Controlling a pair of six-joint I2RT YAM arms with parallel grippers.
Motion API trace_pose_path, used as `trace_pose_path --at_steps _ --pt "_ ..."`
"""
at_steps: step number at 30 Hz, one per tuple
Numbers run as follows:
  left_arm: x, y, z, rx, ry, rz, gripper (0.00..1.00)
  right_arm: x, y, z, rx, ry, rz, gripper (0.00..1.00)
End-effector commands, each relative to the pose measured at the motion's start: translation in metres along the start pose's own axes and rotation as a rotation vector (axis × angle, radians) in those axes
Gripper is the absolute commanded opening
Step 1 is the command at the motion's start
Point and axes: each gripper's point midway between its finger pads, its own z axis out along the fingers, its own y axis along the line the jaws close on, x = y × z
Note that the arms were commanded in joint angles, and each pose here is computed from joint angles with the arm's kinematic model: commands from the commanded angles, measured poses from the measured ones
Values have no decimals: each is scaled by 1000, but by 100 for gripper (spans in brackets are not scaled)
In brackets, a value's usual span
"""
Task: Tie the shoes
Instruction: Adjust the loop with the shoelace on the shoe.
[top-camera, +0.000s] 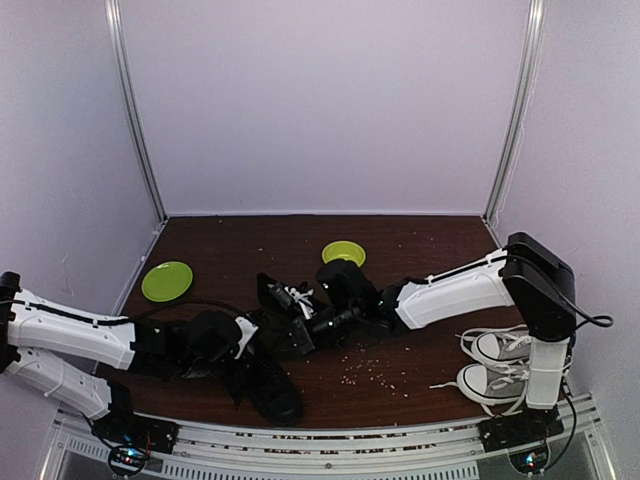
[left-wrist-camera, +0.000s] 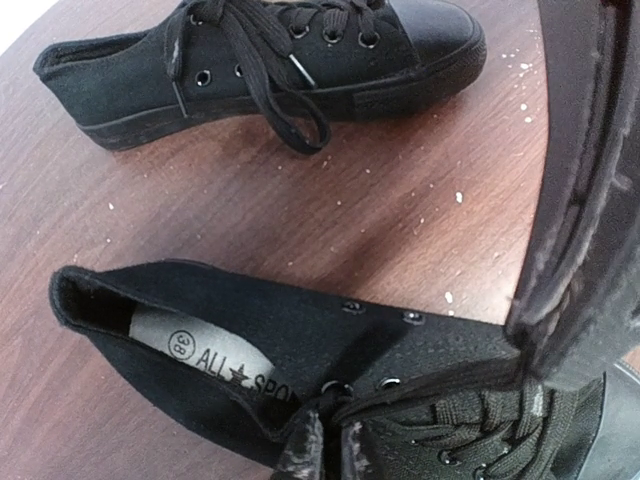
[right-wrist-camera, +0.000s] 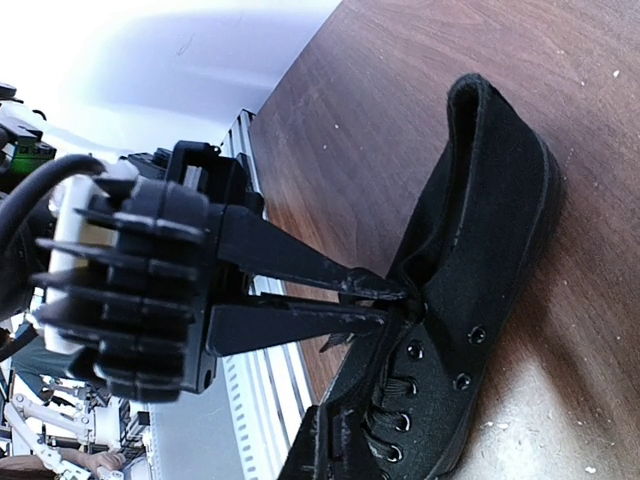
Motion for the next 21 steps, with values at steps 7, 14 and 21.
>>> trace_pose_path --at_steps 7,14,21 --pt "32 15 10 -38 112 -5 2 14 3 -12 12 23 -3 0" --pt "41 15 17 -28 156 -28 1 27 -5 -15 33 42 13 0" --pt "48 21 21 -32 180 -63 0 45 -20 -14 63 66 50 0"
